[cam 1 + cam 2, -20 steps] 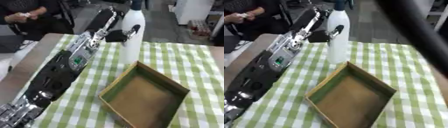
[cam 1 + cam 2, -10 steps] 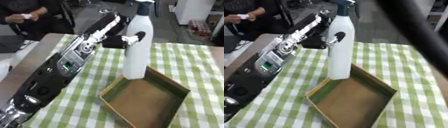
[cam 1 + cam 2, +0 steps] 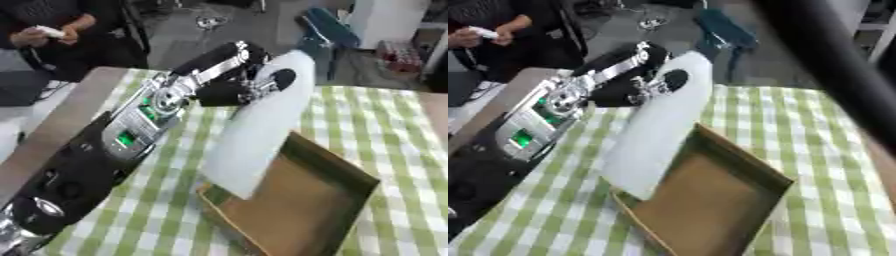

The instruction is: Pick up objects on the table and place them in the box.

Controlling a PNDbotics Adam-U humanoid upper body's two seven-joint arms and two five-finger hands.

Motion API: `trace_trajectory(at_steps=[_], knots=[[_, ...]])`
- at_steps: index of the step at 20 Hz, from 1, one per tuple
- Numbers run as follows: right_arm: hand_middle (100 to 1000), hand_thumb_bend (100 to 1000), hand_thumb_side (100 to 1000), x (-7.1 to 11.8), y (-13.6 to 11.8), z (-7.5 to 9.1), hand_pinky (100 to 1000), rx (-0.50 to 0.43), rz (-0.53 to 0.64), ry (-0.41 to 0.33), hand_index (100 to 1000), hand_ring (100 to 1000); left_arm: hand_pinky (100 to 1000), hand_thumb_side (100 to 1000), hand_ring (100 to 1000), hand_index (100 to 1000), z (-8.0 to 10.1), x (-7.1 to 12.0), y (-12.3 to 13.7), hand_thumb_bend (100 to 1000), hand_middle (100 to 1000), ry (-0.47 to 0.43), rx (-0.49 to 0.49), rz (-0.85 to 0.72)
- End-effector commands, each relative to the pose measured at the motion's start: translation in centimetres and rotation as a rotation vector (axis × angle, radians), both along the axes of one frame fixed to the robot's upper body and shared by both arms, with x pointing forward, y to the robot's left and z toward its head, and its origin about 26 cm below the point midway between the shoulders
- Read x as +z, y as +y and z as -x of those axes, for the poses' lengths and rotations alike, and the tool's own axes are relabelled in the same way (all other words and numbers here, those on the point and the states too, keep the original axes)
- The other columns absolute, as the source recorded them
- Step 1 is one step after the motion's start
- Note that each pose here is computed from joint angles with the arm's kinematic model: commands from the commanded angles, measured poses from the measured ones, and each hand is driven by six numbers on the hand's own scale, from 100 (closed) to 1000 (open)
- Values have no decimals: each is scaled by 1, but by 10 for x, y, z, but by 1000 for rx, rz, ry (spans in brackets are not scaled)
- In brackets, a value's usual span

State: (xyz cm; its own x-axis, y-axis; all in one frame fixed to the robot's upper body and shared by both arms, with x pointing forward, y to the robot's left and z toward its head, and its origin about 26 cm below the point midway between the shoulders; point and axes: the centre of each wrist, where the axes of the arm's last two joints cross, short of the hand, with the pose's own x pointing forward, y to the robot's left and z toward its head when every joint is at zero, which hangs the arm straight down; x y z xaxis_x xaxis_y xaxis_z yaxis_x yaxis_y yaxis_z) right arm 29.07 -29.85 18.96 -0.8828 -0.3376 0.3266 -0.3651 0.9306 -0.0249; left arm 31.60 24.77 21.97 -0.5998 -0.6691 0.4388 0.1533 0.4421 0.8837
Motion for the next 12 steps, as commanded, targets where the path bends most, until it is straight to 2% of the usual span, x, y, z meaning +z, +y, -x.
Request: trace_trajectory(at_steps=[1, 8, 12], knots=[[504, 222, 986, 9, -2, 1, 375, -5, 21, -25, 739, 488, 457, 1000, 682, 763, 3, 8, 3, 401, 750, -19, -35, -73], [504, 222, 986, 9, -2, 1, 375, -4, 20, -26, 739, 488, 462, 992, 687, 765, 2, 8, 4, 432, 756, -28, -49, -79], [504, 222, 987, 9, -3, 1, 375, -7, 20, -26, 738, 488, 468, 968, 690, 767, 4, 12, 10, 441, 758, -76, -4, -37]])
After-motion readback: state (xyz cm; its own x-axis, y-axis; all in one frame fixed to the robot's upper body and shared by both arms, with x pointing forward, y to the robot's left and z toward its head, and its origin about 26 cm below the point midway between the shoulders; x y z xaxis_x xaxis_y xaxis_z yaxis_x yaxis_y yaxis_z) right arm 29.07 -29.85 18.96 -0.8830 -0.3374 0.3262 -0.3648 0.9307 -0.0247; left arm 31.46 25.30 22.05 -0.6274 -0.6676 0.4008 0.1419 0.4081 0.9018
